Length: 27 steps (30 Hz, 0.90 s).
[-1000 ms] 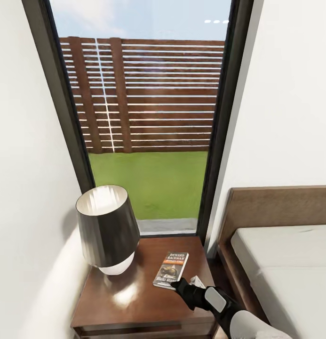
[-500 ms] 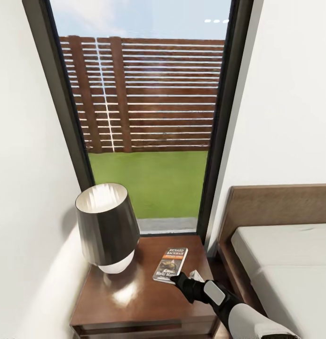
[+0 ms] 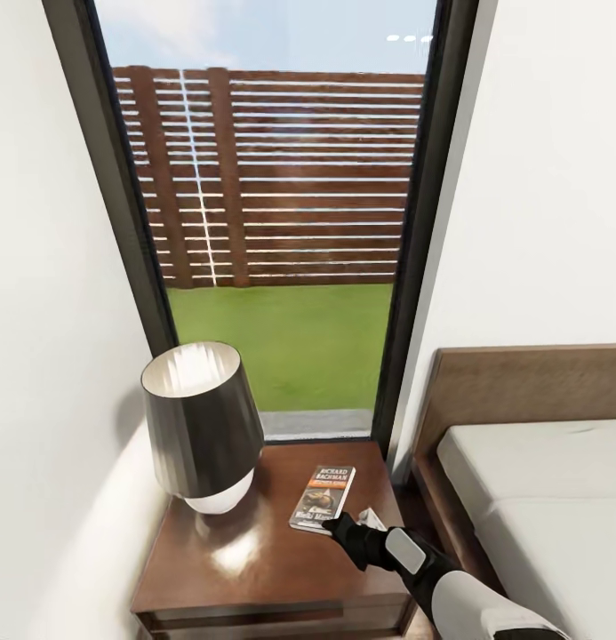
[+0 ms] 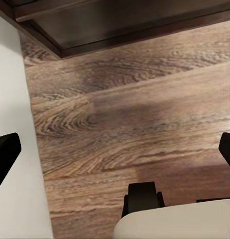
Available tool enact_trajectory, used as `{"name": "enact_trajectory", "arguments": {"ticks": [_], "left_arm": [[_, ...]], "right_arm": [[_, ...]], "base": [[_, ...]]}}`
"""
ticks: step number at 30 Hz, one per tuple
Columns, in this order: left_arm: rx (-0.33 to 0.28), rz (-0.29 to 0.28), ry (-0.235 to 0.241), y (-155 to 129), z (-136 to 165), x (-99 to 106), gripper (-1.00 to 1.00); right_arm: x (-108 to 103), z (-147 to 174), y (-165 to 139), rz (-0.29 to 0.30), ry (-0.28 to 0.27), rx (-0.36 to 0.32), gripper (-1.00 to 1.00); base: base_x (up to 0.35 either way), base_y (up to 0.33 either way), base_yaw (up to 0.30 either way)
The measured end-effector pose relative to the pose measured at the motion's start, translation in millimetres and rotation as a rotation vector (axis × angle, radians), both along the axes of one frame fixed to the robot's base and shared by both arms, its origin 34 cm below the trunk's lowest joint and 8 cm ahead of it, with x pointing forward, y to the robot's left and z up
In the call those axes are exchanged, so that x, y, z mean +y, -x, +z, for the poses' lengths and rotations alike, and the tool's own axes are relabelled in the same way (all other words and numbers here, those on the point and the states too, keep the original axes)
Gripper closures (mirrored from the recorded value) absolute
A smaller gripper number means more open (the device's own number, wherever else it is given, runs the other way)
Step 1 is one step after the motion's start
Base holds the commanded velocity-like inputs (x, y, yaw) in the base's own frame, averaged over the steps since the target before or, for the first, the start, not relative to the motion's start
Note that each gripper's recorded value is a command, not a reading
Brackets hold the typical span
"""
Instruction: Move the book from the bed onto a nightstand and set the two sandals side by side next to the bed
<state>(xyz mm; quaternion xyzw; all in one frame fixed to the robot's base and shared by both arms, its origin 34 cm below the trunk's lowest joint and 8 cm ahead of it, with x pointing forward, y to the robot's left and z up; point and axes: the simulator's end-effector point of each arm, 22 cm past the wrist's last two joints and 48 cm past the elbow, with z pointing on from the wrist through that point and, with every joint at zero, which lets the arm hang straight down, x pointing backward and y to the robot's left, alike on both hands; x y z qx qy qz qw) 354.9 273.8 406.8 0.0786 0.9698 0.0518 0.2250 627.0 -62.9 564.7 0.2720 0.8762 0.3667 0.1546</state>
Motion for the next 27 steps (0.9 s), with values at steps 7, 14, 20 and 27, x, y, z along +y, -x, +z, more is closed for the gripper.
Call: {"name": "enact_trajectory", "arguments": {"ticks": [7, 14, 20, 27], "left_arm": [[0.0, 0.0, 0.0, 2, -13, 0, -1.0], [0.001, 0.0, -0.001, 3, -21, 0, -1.0], [0.001, 0.0, -0.001, 3, -21, 0, -1.0], [0.001, 0.0, -0.001, 4, -27, 0, -1.0]], "right_arm": [[-2, -15, 2, -0.001, 0.011, 0.006, 1.0], [-6, -28, 5, -0.012, 0.035, 0.031, 1.0], [-7, -27, 3, -0.049, 0.016, 0.051, 1.0], [-8, -32, 3, -0.063, 0.01, 0.057, 1.0]], "base": [[0.0, 0.0, 0.0], [0.0, 0.0, 0.0], [0.0, 0.0, 0.0], [0.0, 0.0, 0.0]]}}
